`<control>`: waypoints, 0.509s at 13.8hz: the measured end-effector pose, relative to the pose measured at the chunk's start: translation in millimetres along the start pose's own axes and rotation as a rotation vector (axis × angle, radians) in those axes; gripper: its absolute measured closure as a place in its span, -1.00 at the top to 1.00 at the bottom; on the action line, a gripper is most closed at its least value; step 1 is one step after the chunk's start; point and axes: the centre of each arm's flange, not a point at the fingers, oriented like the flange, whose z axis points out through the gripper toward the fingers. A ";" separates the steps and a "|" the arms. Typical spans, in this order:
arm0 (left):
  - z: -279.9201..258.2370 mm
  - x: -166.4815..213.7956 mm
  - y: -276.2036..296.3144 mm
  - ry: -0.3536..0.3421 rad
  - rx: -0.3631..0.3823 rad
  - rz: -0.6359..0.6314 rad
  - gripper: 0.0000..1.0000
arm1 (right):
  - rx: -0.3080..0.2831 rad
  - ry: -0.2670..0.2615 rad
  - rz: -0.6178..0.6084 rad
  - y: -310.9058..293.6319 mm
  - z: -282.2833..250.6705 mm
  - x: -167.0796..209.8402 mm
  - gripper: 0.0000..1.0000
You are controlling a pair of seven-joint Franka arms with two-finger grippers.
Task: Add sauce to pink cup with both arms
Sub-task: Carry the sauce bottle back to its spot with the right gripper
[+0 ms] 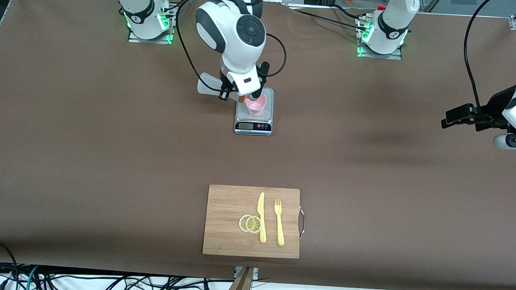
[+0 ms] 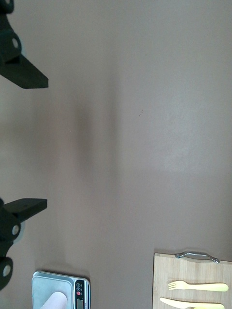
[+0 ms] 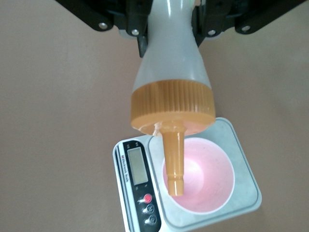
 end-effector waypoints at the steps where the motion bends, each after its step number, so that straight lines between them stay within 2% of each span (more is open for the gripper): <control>1: 0.0 0.0 0.0 0.000 0.000 0.000 1.00 | 0.010 0.043 0.008 4.6 -0.6 -9.6 -0.32; 4: 0.0 0.0 0.0 0.000 0.000 0.000 1.00 | 0.078 0.149 0.009 33.5 -0.7 -42.5 -0.32; 7: 0.0 0.0 0.0 0.000 0.000 0.000 1.00 | 0.153 0.282 0.005 80.4 0.3 -75.2 -0.32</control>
